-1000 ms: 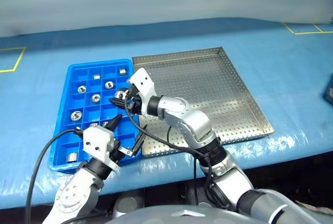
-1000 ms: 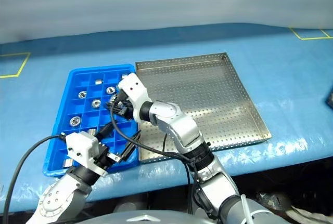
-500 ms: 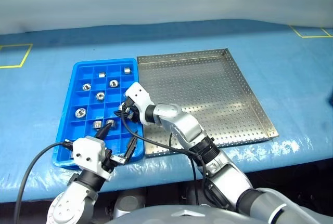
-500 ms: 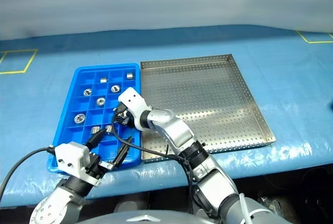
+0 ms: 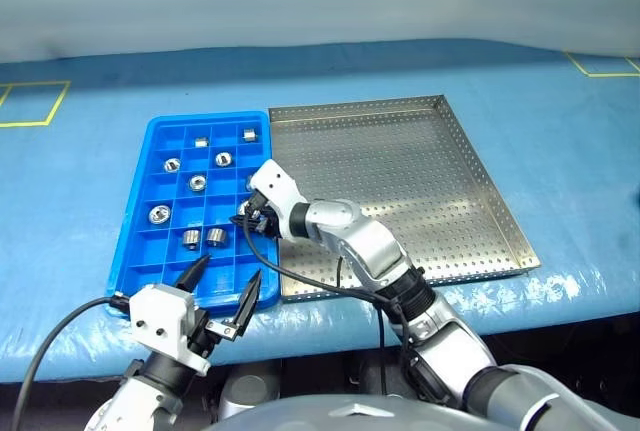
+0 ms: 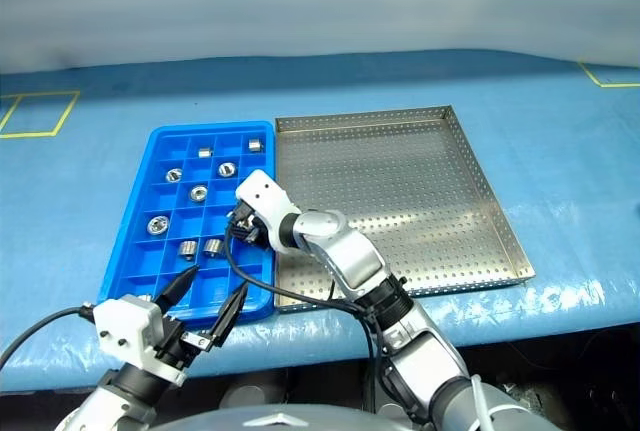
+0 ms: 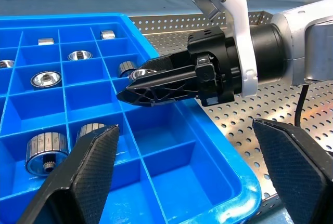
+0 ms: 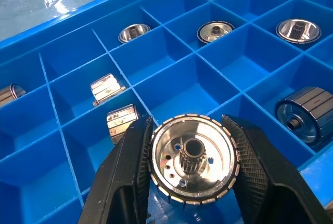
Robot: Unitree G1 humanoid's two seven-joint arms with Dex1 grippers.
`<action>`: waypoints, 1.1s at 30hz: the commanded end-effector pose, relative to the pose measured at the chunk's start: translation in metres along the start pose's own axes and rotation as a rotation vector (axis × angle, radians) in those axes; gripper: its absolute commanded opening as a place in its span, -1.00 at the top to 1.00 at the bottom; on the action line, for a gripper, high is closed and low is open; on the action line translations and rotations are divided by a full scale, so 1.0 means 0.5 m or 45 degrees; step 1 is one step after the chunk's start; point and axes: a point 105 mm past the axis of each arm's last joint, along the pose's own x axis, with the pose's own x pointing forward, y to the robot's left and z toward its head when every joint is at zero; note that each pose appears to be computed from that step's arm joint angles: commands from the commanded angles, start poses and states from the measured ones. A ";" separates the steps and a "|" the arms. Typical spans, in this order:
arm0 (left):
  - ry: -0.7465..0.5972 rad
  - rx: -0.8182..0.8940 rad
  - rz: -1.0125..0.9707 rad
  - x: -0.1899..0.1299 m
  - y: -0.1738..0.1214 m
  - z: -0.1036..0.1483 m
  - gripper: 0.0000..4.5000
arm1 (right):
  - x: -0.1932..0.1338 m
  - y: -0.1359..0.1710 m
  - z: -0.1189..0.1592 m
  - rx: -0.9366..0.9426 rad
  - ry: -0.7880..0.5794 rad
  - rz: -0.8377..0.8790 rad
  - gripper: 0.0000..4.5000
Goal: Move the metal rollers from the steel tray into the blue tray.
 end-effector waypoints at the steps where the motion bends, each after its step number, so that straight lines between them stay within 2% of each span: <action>1: -0.087 0.032 -0.027 -0.001 -0.011 0.035 -1.00 | -0.006 0.011 -0.002 0.001 0.012 0.029 0.24; 5: -0.089 0.033 -0.030 0.002 -0.011 0.036 -1.00 | -0.010 0.018 -0.004 -0.002 0.014 0.058 0.24; 12: -0.090 0.040 -0.051 0.009 -0.011 0.038 -1.00 | -0.020 0.018 -0.001 0.000 0.007 0.055 -0.77; 14: -0.090 0.044 -0.059 0.011 -0.010 0.039 -1.00 | -0.024 0.015 0.003 -0.002 -0.003 0.039 -0.99; 19: -0.095 0.059 -0.107 0.024 -0.010 0.043 -1.00 | -0.044 -0.021 0.030 0.004 -0.093 -0.083 -0.99; 26: -0.092 0.069 -0.184 0.043 -0.013 0.046 -1.00 | -0.103 -0.105 0.062 0.077 -0.212 -0.330 -0.99; 30: -0.092 0.071 -0.216 0.049 -0.015 0.047 -1.00 | -0.130 -0.134 0.049 0.079 -0.191 -0.404 -0.99; 33: -0.091 0.073 -0.230 0.054 -0.016 0.047 -1.00 | -0.142 -0.146 0.015 0.067 -0.100 -0.401 -0.99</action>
